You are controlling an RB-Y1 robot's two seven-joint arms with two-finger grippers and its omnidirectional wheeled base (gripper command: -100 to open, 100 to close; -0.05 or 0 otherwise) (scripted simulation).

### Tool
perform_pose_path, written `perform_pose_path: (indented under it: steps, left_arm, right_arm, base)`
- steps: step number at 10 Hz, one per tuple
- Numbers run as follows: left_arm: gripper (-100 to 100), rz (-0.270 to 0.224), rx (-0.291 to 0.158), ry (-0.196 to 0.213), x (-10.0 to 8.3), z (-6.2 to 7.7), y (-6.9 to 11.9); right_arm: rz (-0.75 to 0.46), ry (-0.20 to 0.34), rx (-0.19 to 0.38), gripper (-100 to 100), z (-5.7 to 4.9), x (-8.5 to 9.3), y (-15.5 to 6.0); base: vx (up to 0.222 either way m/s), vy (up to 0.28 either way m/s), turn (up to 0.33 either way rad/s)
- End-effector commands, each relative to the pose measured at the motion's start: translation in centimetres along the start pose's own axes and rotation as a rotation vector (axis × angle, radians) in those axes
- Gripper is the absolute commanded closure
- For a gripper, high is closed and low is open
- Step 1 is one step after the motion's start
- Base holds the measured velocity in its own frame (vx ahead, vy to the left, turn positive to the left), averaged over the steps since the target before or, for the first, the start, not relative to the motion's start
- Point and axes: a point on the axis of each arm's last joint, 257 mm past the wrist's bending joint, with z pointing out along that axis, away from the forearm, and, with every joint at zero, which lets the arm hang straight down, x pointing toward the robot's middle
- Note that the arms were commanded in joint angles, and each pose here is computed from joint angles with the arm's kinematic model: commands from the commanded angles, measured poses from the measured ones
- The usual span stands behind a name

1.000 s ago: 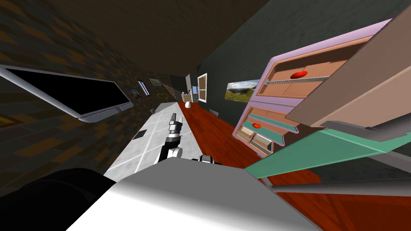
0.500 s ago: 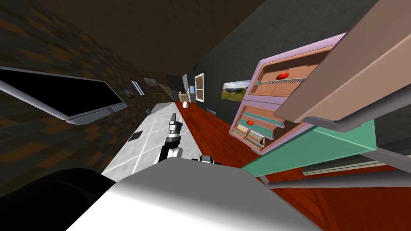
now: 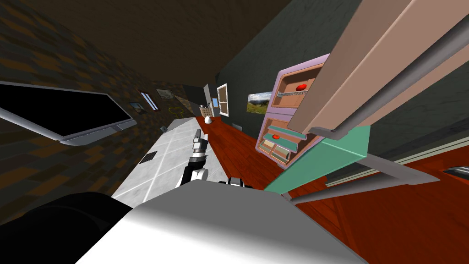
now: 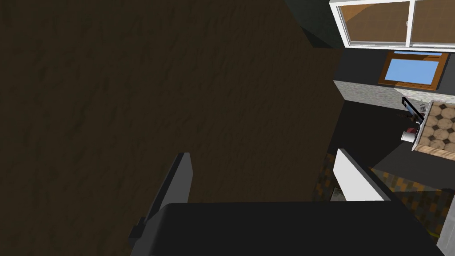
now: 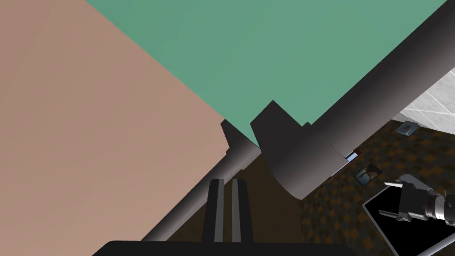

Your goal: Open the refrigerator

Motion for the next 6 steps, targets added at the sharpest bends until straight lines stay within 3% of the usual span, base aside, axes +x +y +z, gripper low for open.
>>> perform_pose_path:
  steps: [1,6]
  left_arm:
    - [0,0.000,0.000,0.000,0.0,0.0,0.0]
    - [0,0.000,0.000,0.000,0.0,0.0,0.0]
  right_arm:
    - [0.003,0.000,-0.001,-100,0.3,-0.9,-1.0]
    - [0.001,-0.019,-0.023,-100,1.6,-3.4,-3.3]
  base:
    - [0.021,0.030,-0.022]
    - [0.012,0.025,-0.054]
